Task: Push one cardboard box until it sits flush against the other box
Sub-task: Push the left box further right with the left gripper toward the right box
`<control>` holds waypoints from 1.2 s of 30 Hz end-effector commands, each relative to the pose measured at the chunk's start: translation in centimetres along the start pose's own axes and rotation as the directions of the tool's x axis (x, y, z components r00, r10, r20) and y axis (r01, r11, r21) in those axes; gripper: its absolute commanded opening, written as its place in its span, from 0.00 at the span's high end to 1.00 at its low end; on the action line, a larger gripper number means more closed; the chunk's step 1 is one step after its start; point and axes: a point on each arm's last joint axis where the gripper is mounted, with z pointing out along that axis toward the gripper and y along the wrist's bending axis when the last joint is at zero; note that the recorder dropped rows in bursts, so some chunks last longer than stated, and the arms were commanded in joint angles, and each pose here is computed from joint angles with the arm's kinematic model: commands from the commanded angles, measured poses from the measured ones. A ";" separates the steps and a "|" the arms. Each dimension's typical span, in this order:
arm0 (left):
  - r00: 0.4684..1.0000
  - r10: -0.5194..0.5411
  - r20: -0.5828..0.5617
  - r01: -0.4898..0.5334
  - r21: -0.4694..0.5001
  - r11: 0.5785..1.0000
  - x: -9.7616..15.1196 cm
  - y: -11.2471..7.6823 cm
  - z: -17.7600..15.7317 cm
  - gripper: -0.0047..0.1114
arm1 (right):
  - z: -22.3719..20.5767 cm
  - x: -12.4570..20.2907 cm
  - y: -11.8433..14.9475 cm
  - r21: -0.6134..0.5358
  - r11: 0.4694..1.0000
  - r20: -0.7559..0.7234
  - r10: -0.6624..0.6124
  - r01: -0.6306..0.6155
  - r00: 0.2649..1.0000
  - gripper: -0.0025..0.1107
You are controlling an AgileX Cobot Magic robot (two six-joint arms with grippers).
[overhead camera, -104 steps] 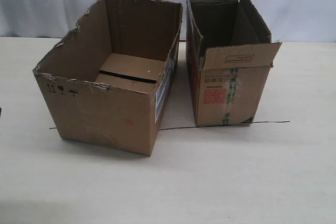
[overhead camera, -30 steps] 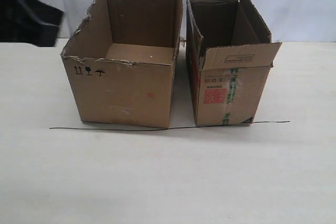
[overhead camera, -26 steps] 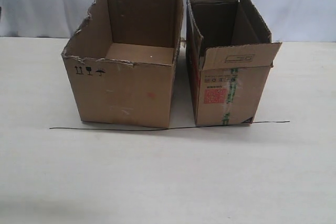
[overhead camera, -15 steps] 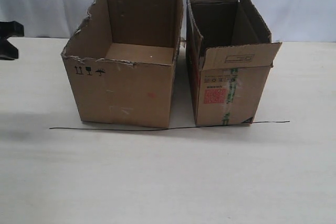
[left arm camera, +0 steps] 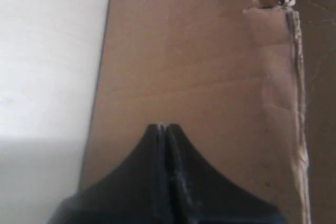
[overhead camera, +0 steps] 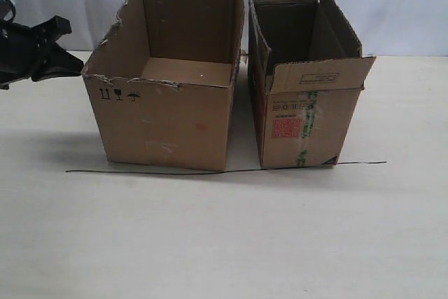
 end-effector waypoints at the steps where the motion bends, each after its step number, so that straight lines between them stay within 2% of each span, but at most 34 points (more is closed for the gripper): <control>1: 1.000 0.009 -0.007 -0.009 0.039 0.999 0.2 -0.7 1.5 0.96 | 0.0 0.1 0.0 -0.001 1.000 -0.003 0.004 -0.004 1.000 0.93; 7: 1.000 0.018 0.024 -0.019 0.061 0.998 0.2 -1.1 2.4 0.96 | 0.0 0.1 0.0 -0.001 1.000 -0.003 0.004 -0.004 1.000 0.93; 9: 0.997 0.018 0.074 -0.021 0.030 0.999 -0.5 -0.9 2.3 0.96 | 0.0 0.1 0.0 -0.001 1.000 -0.003 0.004 -0.004 1.000 0.93; 11: 0.996 0.030 0.085 -0.033 0.045 0.998 -1.5 -1.0 2.6 0.96 | 0.0 0.1 0.0 -0.001 1.000 -0.003 0.004 -0.004 1.000 0.93; 16: 0.999 0.017 0.027 -0.021 0.145 0.989 -2.9 -1.2 4.4 0.96 | 0.0 0.1 0.0 -0.001 1.000 -0.003 0.004 -0.004 1.000 0.93; 20: 1.000 0.014 -0.019 -0.010 0.211 0.977 -2.9 -1.2 5.2 0.96 | 0.0 0.1 0.0 -0.001 1.000 -0.003 0.004 -0.004 1.000 0.93; 30: 0.999 -0.008 -0.049 0.022 0.295 0.955 -2.6 -2.2 5.2 0.96 | 0.0 0.1 0.0 -0.001 1.000 -0.003 0.004 -0.004 1.000 0.93; 36: 0.999 -0.005 -0.035 0.014 0.277 0.961 -2.5 -2.6 5.7 0.96 | 0.0 0.1 0.0 -0.001 1.000 -0.003 0.004 -0.004 1.000 0.93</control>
